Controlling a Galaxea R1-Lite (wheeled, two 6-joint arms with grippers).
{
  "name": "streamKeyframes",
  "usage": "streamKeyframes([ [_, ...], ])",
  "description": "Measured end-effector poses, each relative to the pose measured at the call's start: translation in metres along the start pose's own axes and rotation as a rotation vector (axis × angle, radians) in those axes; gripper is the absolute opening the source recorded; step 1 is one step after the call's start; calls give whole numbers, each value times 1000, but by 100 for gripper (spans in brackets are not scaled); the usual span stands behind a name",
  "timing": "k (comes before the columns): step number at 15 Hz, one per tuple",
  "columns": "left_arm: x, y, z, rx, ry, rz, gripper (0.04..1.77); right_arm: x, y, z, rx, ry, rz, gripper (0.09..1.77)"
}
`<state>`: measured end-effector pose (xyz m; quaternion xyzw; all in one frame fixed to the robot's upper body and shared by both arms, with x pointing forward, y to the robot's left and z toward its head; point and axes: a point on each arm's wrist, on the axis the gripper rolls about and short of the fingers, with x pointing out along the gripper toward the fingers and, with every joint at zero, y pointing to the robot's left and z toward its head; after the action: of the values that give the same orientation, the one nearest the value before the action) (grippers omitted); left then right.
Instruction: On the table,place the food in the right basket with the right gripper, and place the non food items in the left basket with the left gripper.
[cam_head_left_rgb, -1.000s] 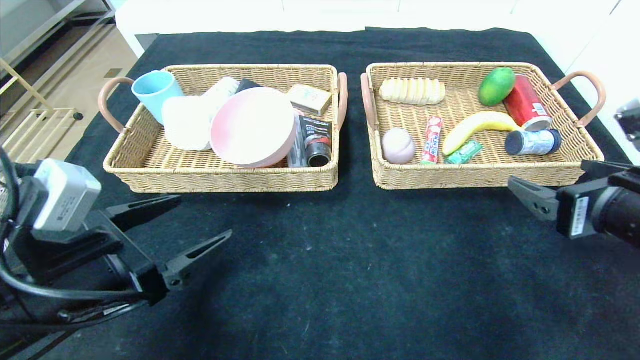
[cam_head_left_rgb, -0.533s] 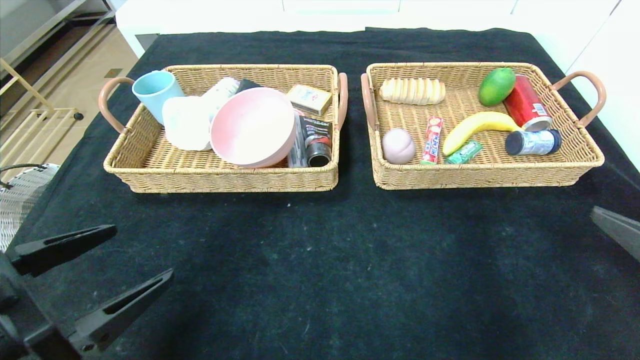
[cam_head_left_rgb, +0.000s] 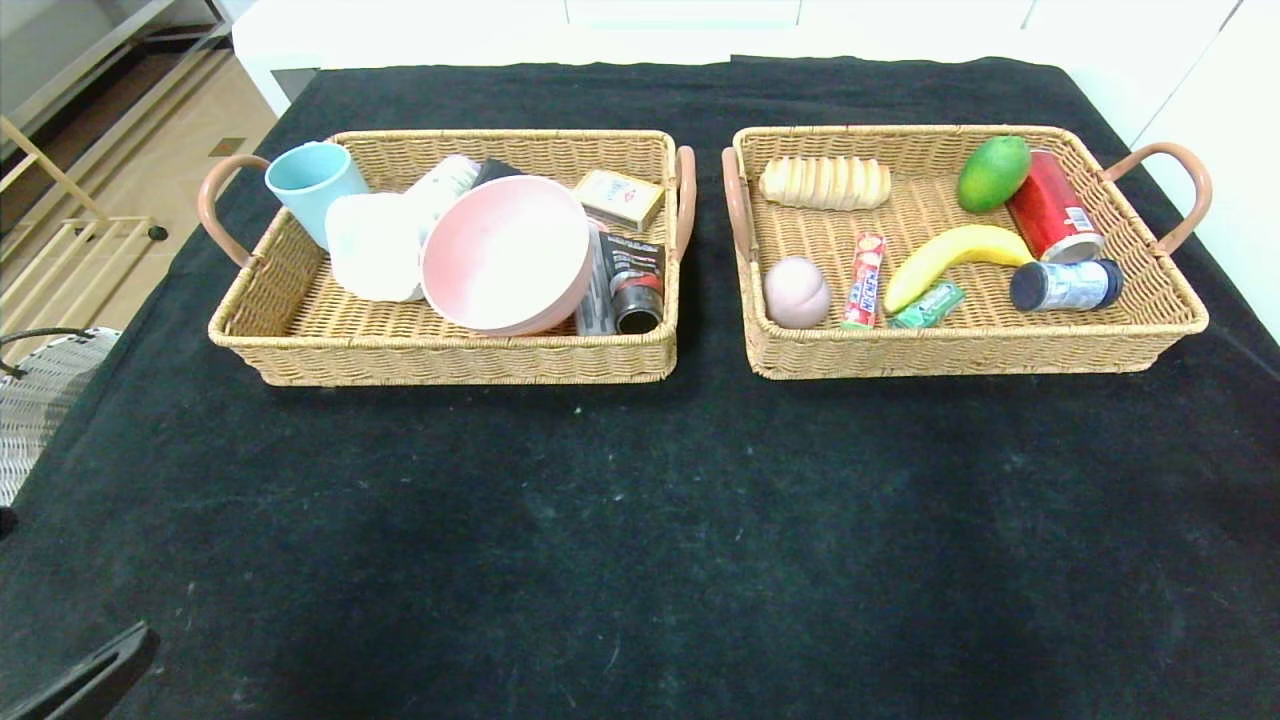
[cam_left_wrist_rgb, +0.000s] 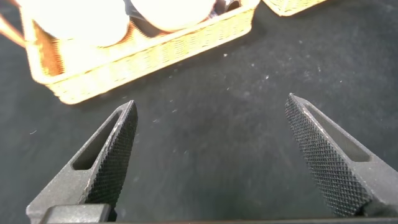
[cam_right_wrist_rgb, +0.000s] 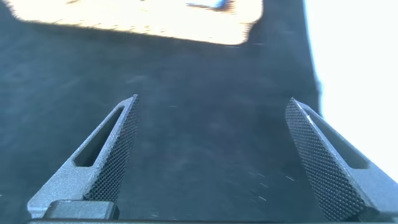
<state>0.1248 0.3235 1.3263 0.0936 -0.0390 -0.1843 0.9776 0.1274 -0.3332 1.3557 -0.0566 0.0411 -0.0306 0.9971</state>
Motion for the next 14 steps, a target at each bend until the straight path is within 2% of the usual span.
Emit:
streamKeyframes([
  [3, -21, -4, 2, -2, 17, 23, 172, -26, -12, -4, -8, 23, -87, 170],
  [6, -35, -7, 6, 14, -17, 82, 172, -50, -16, -6, -8, 0, -184, 170],
  [8, -42, -10, 5, 24, -38, 114, 172, -67, -15, -16, -17, -10, -188, 170],
  [12, -57, -18, -9, 8, 5, 126, 172, -82, -10, -57, 1, 18, -157, 170],
  [14, -63, -22, -12, 9, -5, 138, 172, -87, -7, -72, 7, 3, -154, 170],
])
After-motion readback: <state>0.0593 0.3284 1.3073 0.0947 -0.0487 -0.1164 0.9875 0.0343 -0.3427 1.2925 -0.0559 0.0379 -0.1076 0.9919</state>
